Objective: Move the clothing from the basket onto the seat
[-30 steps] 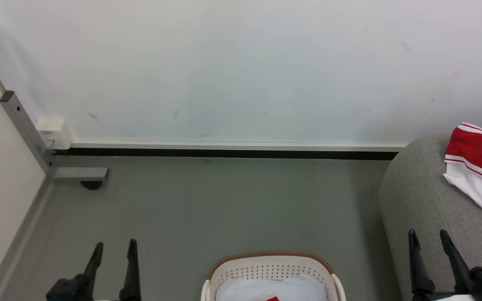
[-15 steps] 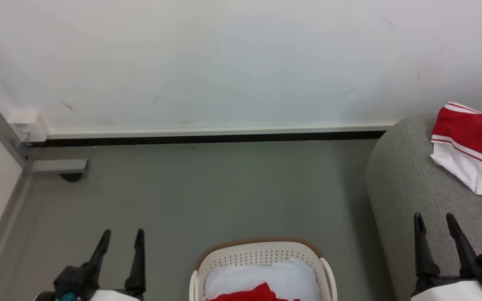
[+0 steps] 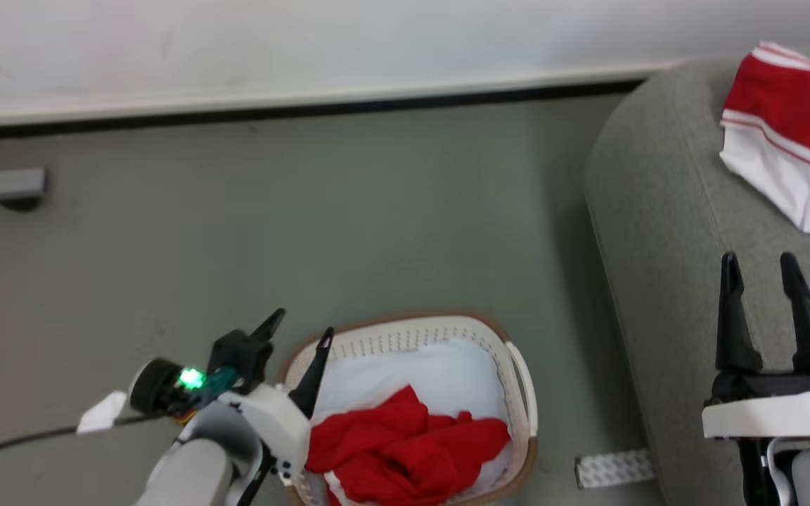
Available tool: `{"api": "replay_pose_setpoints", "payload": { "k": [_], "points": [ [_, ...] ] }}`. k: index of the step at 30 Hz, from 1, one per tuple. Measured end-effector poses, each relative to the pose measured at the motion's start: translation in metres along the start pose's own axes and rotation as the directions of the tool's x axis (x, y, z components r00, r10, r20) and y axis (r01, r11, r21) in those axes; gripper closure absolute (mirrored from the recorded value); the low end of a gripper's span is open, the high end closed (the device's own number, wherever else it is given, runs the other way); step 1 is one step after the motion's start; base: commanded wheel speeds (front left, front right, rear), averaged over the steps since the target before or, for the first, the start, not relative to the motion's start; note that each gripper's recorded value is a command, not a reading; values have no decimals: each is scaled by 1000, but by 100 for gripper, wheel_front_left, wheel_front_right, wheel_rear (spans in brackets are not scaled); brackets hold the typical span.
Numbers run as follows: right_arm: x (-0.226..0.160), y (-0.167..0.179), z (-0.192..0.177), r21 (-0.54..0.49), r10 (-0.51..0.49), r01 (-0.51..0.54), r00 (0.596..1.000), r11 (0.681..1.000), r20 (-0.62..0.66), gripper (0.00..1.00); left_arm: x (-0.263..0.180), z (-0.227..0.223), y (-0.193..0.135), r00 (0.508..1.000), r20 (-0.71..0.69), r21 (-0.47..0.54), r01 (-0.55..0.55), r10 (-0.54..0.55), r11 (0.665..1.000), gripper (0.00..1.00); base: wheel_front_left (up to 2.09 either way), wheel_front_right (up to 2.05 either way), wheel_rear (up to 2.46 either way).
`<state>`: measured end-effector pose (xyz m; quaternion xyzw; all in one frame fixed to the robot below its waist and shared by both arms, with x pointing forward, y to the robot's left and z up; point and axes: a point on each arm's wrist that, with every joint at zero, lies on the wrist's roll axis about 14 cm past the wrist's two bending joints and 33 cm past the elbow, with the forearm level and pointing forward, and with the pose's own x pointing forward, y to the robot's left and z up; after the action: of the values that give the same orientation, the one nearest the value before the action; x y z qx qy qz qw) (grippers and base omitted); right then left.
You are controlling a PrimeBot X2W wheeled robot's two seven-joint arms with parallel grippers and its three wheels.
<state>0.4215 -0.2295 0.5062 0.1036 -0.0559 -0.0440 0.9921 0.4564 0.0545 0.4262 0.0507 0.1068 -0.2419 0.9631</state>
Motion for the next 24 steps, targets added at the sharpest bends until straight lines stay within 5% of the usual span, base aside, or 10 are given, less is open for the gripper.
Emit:
{"api": "replay_pose_setpoints", "payload": {
  "k": [4,10,18,24],
  "points": [
    [12,-9,-11,-6,-22,22,1000,1000,-18,0,29,-40,-21,982,-156,38,111,-104,993,0,0,0,0],
    [27,-20,-31,-11,-46,45,998,999,-51,0,49,-116,-53,876,-426,32,267,-229,963,0,0,0,0],
    [33,-31,-63,3,-72,73,990,997,-120,0,54,-197,-72,698,-668,22,366,-259,930,0,0,0,0],
    [30,-36,-76,18,-87,90,985,996,-152,0,59,-228,-70,614,-760,55,388,-214,920,0,0,0,0]
  ]
}}
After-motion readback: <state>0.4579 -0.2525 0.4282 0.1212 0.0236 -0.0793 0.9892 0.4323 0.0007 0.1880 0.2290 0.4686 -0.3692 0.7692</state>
